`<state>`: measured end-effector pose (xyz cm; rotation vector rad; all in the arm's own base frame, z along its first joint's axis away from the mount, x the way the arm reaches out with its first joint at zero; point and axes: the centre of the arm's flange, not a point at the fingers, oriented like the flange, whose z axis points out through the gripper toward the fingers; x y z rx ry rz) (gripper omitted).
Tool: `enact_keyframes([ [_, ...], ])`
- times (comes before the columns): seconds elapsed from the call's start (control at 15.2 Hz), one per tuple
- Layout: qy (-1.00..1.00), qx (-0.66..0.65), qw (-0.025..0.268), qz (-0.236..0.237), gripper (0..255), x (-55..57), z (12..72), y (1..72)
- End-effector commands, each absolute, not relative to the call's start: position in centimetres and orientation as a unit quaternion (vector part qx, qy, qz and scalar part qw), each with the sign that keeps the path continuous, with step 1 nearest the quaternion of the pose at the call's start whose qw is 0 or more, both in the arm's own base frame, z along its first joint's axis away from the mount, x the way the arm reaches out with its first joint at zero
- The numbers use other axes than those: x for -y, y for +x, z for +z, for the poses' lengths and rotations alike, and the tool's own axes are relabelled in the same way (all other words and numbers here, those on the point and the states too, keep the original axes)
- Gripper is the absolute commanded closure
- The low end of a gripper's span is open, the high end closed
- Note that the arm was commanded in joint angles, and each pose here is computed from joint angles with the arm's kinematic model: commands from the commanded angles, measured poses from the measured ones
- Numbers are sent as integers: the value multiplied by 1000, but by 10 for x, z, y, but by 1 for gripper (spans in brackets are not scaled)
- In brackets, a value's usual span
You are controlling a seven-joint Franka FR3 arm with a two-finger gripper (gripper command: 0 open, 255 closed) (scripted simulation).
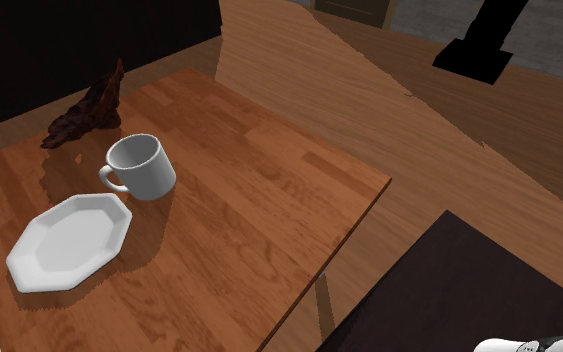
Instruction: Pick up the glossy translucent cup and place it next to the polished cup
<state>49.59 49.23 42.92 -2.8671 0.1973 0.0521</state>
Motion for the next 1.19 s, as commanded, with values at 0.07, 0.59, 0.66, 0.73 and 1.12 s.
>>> enact_keyframes([
  [0.07, -989, -68, 133, 18, 255, -492, 414, 496],
  [0.59, -989, -68, 133, 18, 255, -492, 371, 496],
  [0.66, -989, -68, 133, 18, 255, -492, 371, 496],
  [0.73, -989, -68, 133, 18, 255, -492, 371, 496],
  [1.12, -989, -68, 133, 18, 0, -492, 372, 496],
])
